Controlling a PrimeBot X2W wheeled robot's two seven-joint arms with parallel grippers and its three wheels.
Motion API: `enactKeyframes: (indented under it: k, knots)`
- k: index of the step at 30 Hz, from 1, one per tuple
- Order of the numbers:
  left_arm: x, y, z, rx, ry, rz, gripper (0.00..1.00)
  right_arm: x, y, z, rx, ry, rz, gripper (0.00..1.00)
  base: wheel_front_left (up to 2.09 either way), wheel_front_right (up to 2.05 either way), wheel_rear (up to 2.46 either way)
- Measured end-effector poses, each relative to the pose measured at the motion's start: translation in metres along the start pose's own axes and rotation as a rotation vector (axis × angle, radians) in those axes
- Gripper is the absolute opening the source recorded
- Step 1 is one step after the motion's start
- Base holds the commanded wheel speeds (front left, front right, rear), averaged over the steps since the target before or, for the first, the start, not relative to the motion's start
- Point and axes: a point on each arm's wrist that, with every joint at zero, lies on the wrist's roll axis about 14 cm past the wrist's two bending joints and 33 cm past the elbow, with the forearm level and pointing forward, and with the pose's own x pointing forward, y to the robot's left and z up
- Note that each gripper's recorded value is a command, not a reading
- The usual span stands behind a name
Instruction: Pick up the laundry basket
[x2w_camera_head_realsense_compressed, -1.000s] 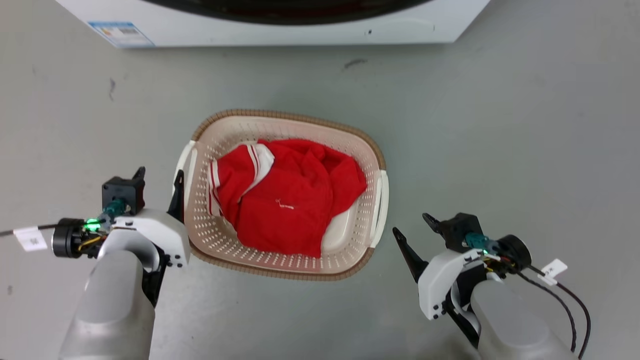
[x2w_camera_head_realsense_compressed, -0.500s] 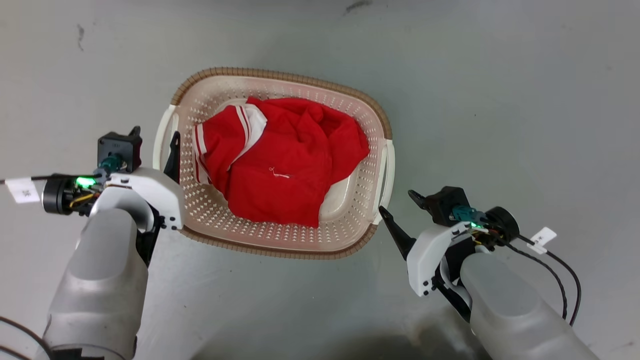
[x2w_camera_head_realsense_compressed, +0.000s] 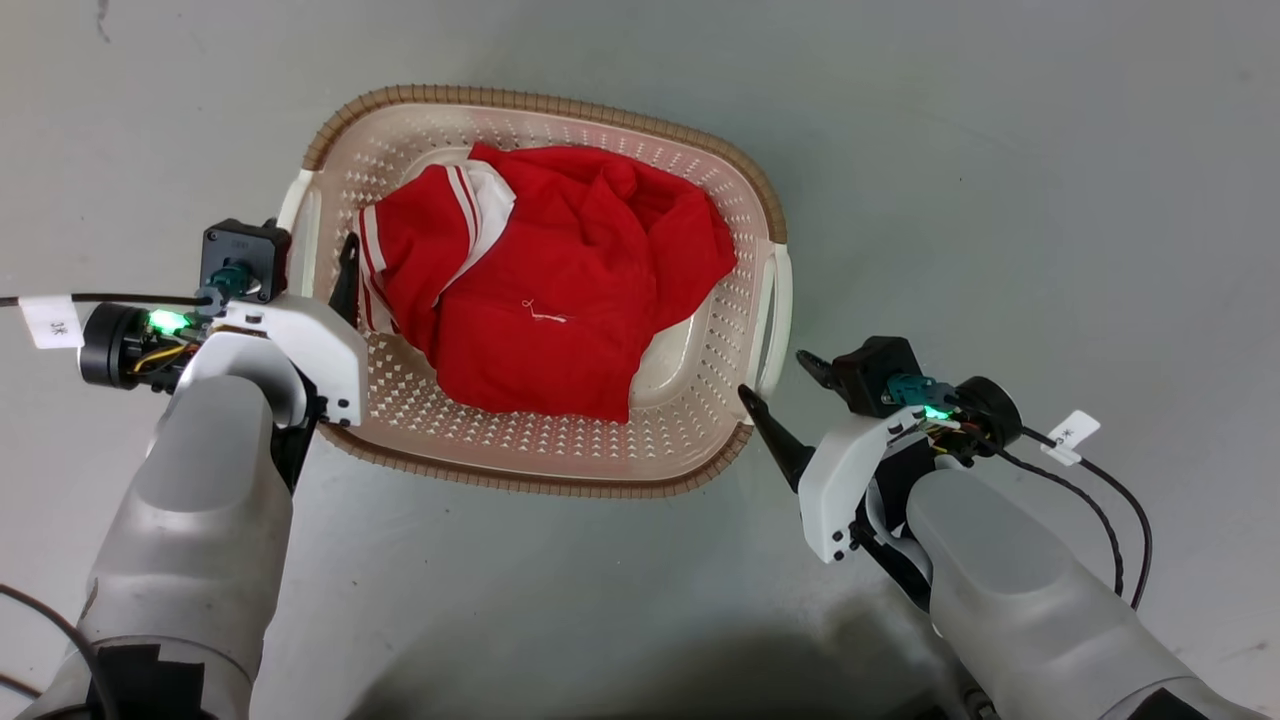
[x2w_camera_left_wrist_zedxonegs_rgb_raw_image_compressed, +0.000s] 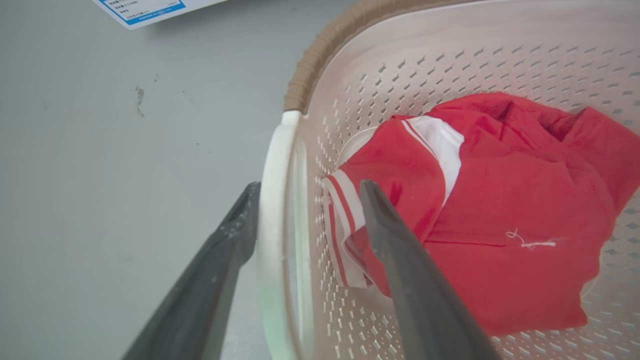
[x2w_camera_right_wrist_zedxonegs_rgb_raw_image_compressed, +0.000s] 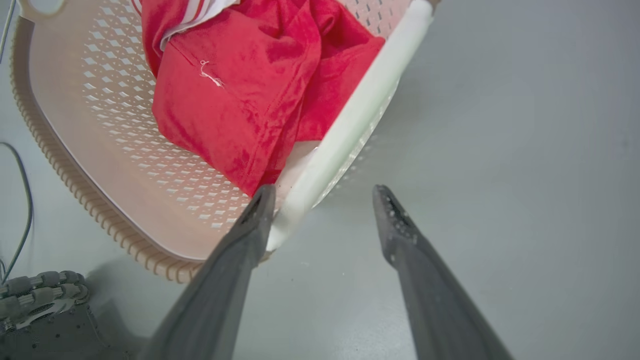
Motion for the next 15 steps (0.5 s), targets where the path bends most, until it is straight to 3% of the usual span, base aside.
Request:
enactKeyframes:
  k: [9,10,11,12,13,14,15]
  knots:
    - [0.004,-0.004,-0.009,0.003,0.029,-0.008,1.0,0.004,0.002,-0.009,0.003,0.038,0.015,1.0,0.0,0.0,0.0]
    - [0.005,-0.004,-0.009,0.001,0.029,-0.008,1.0,0.005,0.001,-0.009,0.003,0.039,0.015,0.9,0.0,0.0,0.0]
    - [0.005,-0.005,-0.01,-0.002,0.035,-0.01,1.0,0.005,0.001,-0.009,0.001,0.041,0.015,0.47,0.0,0.0,0.0]
    - [0.004,-0.006,-0.013,-0.003,0.042,-0.013,0.47,0.006,0.001,-0.009,-0.001,0.043,0.016,0.0,0.0,0.0,0.0]
    - [0.004,-0.007,-0.014,-0.003,0.047,-0.014,0.18,0.006,0.001,-0.009,-0.002,0.045,0.017,0.0,0.0,0.0,0.0]
    - [0.004,-0.007,-0.015,0.0,0.049,-0.015,0.0,0.006,0.001,-0.009,-0.002,0.046,0.018,0.0,0.0,0.0,0.0]
    - [0.004,-0.007,-0.015,0.002,0.051,-0.018,0.0,0.006,0.002,-0.009,0.001,0.046,0.019,0.0,0.0,0.0,0.0]
